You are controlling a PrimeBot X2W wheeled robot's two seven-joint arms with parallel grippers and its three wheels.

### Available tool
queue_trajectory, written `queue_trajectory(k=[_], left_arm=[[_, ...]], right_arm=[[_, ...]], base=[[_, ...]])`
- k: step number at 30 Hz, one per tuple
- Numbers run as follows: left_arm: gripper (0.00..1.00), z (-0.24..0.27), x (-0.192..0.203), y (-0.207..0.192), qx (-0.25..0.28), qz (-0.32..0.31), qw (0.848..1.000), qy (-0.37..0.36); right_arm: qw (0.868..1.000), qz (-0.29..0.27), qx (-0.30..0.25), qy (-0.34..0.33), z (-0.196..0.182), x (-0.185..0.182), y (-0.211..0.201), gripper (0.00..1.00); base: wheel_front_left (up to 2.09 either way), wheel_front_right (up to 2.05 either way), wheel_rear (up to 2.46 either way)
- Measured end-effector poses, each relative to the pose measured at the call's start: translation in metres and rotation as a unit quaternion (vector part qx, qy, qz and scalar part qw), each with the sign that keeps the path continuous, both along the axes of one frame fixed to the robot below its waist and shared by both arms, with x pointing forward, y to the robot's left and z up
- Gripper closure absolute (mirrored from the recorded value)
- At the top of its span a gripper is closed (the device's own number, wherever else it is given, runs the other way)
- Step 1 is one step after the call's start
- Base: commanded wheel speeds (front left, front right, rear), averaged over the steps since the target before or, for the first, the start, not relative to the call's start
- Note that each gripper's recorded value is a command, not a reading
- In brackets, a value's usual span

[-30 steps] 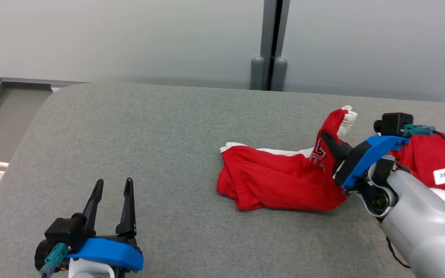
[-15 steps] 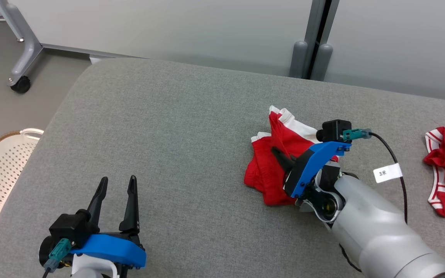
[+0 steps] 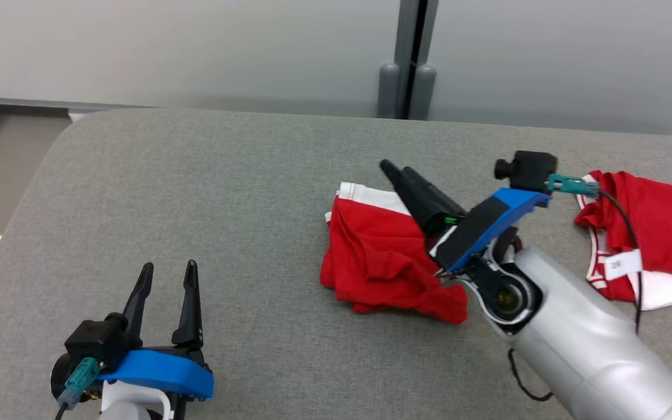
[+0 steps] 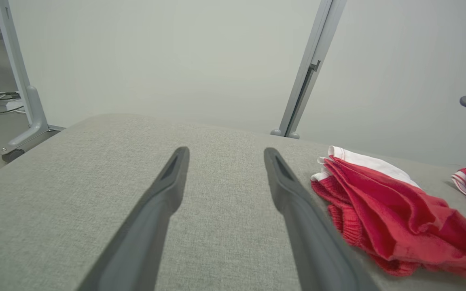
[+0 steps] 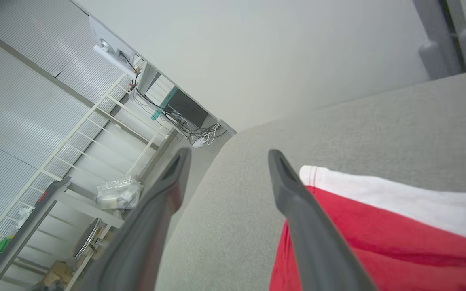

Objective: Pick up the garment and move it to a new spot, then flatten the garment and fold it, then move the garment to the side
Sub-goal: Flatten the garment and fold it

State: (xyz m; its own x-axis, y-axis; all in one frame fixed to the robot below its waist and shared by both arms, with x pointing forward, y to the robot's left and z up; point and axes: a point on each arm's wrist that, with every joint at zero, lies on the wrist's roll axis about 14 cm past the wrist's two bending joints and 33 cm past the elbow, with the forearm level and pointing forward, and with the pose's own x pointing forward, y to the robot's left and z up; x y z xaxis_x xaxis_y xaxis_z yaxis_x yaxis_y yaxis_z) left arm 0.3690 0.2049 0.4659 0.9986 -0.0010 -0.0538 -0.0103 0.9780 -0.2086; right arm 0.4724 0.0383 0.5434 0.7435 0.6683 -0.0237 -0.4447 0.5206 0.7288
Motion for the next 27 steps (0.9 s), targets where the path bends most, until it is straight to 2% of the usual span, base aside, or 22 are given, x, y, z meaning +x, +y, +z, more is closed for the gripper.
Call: queue_trajectory(k=[4, 7, 13, 16, 17, 18, 19, 24, 27], left_arm=[[0.0, 0.007, 0.006, -0.012, -0.002, -0.016, 1.0, -0.012], [0.0, 0.01, 0.009, -0.019, -0.003, -0.026, 0.999, -0.018], [0.0, 0.011, 0.013, -0.025, -0.003, -0.034, 0.999, -0.021], [0.0, 0.009, 0.014, -0.026, -0.005, -0.035, 0.999, -0.018], [0.0, 0.008, 0.014, -0.025, -0.005, -0.035, 0.999, -0.017], [0.0, 0.007, 0.013, -0.025, -0.005, -0.034, 0.999, -0.015], [0.0, 0.007, 0.013, -0.024, -0.004, -0.033, 0.999, -0.015], [0.0, 0.005, 0.007, -0.012, -0.004, -0.013, 1.0, -0.01], [0.0, 0.004, 0.001, -0.001, -0.004, 0.003, 1.0, -0.009]], right_arm=[[0.996, -0.073, 0.0, -0.059, 0.019, 0.009, -0.054, 0.0], [0.987, -0.128, -0.028, -0.097, 0.023, 0.014, -0.1, 0.0], [0.969, -0.191, -0.124, -0.094, -0.016, 0.014, -0.162, 0.0], [0.966, -0.195, -0.153, -0.077, -0.039, 0.013, -0.164, 0.0], [0.966, -0.183, -0.17, -0.071, -0.05, 0.01, -0.157, 0.16], [0.966, -0.171, -0.184, -0.064, -0.061, 0.007, -0.149, 0.61], [0.966, -0.159, -0.194, -0.053, -0.071, 0.004, -0.141, 1.0], [0.976, -0.066, -0.205, 0.019, -0.105, -0.014, -0.077, 1.0], [0.975, -0.013, -0.21, 0.067, -0.124, -0.03, -0.047, 1.0]], base=[[0.0, 0.0, 0.0], [0.0, 0.0, 0.0], [0.0, 0.0, 0.0], [0.0, 0.0, 0.0], [0.0, 0.0, 0.0], [0.0, 0.0, 0.0], [0.0, 0.0, 0.0], [0.0, 0.0, 0.0], [0.0, 0.0, 0.0]])
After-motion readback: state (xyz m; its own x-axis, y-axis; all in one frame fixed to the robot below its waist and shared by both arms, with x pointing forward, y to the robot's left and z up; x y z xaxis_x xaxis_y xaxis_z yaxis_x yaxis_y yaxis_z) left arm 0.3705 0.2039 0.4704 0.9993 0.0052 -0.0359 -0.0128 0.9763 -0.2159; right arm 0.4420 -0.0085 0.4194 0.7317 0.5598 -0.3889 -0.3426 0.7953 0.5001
